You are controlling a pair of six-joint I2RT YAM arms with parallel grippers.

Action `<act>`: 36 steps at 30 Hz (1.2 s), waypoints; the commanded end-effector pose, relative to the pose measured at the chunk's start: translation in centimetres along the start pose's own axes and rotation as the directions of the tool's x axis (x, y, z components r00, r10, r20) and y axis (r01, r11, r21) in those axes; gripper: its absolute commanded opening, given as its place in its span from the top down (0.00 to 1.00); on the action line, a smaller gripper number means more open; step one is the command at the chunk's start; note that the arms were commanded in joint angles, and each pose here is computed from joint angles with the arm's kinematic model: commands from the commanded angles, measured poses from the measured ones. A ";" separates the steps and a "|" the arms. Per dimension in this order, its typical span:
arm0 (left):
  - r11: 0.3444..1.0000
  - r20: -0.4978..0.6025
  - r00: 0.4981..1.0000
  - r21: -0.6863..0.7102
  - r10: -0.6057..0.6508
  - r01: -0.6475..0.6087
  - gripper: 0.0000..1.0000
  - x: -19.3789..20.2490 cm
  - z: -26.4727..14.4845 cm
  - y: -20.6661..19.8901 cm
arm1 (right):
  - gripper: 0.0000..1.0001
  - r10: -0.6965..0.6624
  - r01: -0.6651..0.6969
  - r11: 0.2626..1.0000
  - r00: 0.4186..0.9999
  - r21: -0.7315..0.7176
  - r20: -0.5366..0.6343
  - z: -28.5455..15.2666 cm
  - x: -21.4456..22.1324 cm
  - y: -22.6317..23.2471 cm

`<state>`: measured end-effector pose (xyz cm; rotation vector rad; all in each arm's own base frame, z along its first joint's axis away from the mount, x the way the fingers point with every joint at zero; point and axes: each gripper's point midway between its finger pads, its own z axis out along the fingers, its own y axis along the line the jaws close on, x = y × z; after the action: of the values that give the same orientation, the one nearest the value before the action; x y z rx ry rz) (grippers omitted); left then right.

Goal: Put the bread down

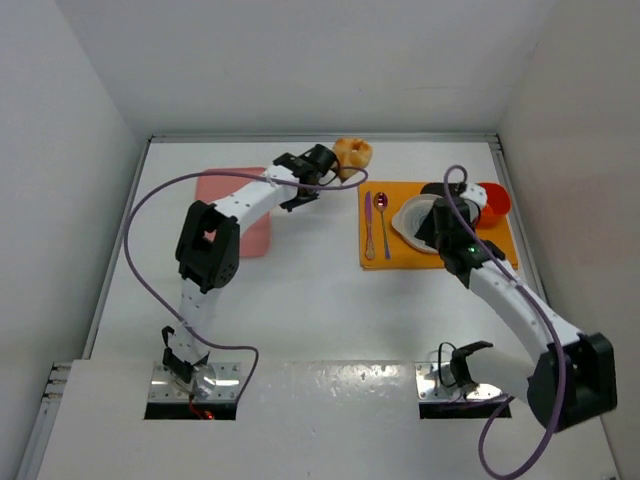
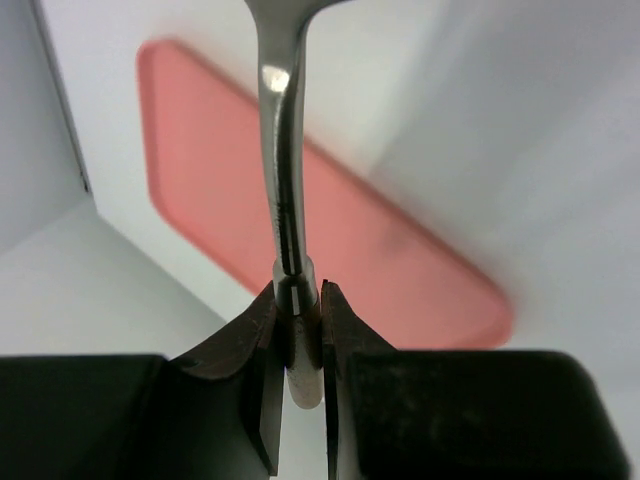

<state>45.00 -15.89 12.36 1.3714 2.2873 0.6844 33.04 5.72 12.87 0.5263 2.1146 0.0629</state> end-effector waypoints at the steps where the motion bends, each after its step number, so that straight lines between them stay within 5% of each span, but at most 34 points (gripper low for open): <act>1: 0.999 0.082 0.997 0.034 -0.005 0.002 1.00 -4.3 -1.8 -1.9 | 0.50 -0.032 0.038 0.996 0.996 0.082 -0.081 -1.9 2.7 -4.8; 13: 0.986 0.168 0.974 0.043 0.149 -0.158 1.00 -14.1 -1.6 -9.9 | 0.51 0.055 -0.036 0.985 0.992 0.168 -0.110 -5.1 5.9 -11.5; 26: 0.941 0.117 0.944 -0.186 0.308 -0.283 1.00 -17.7 -0.3 -12.1 | 0.55 0.135 -0.116 0.985 0.979 0.127 -0.155 -5.0 7.4 -12.0; 36: 0.835 0.028 0.906 -0.403 0.421 -0.376 1.00 -19.5 -1.6 -11.2 | 0.56 0.169 -0.151 0.982 0.970 0.110 -0.177 -4.2 7.4 -11.5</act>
<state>44.49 -36.88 6.11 1.7273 1.7563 0.9968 21.12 -1.46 6.05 0.7819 2.2980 0.0617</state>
